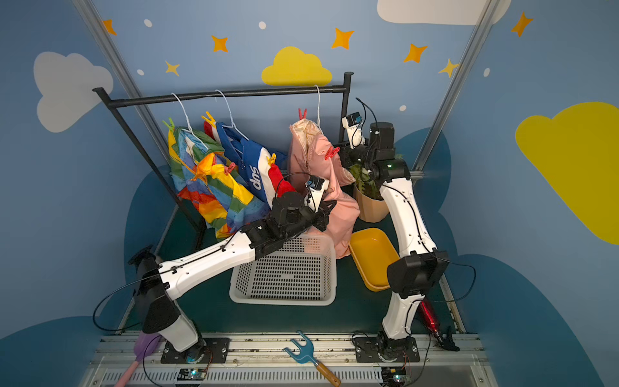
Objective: Remove the clothespins securing jackets to the hanger
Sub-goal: Adjust the clothesline at the center of the board.
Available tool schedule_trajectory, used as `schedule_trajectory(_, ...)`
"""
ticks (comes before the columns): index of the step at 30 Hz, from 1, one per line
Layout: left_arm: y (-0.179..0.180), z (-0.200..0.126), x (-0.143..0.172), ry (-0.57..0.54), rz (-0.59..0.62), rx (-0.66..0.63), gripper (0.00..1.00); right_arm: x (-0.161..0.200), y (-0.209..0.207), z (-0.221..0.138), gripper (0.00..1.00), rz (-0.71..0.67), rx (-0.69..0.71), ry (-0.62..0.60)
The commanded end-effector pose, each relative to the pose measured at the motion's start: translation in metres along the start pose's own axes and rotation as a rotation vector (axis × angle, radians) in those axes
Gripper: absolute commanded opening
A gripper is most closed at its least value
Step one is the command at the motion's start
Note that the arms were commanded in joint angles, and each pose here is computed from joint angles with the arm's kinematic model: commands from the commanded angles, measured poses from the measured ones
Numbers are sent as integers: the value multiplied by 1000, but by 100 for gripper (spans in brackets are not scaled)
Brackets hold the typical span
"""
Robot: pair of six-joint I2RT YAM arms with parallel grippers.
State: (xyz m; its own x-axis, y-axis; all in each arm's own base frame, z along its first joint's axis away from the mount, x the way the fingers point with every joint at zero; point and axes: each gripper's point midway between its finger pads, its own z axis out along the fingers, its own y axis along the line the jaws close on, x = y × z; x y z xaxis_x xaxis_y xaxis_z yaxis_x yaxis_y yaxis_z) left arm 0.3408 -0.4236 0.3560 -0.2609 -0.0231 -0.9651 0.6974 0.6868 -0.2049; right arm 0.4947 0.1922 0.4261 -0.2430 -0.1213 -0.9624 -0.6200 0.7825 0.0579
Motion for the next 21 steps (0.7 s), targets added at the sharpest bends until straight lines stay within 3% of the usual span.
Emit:
schedule_trajectory(1, -4, -7, -16, -46, -18, 24, 8, 1, 4, -20, 9, 81, 34, 29)
schedule_trajectory(5, -3, -2, -6, -23, -20, 17, 8, 4, -9, -19, 59, 87, 96, 35)
schedule_trajectory(6, -2, -1, -5, -20, -18, 14, 8, 3, -10, -21, 63, 85, 101, 35)
schedule_trajectory(10, 0, -1, -2, -21, -13, 8, 9, -16, -16, -44, 74, 79, 163, 22)
schedule_trajectory(17, 0, 0, 3, -11, -1, 16, 10, -53, 0, -98, 73, 91, 220, 1)
schedule_trajectory(21, 0, -1, 5, -9, 1, 19, 14, -53, 12, -114, 72, 109, 239, 13)
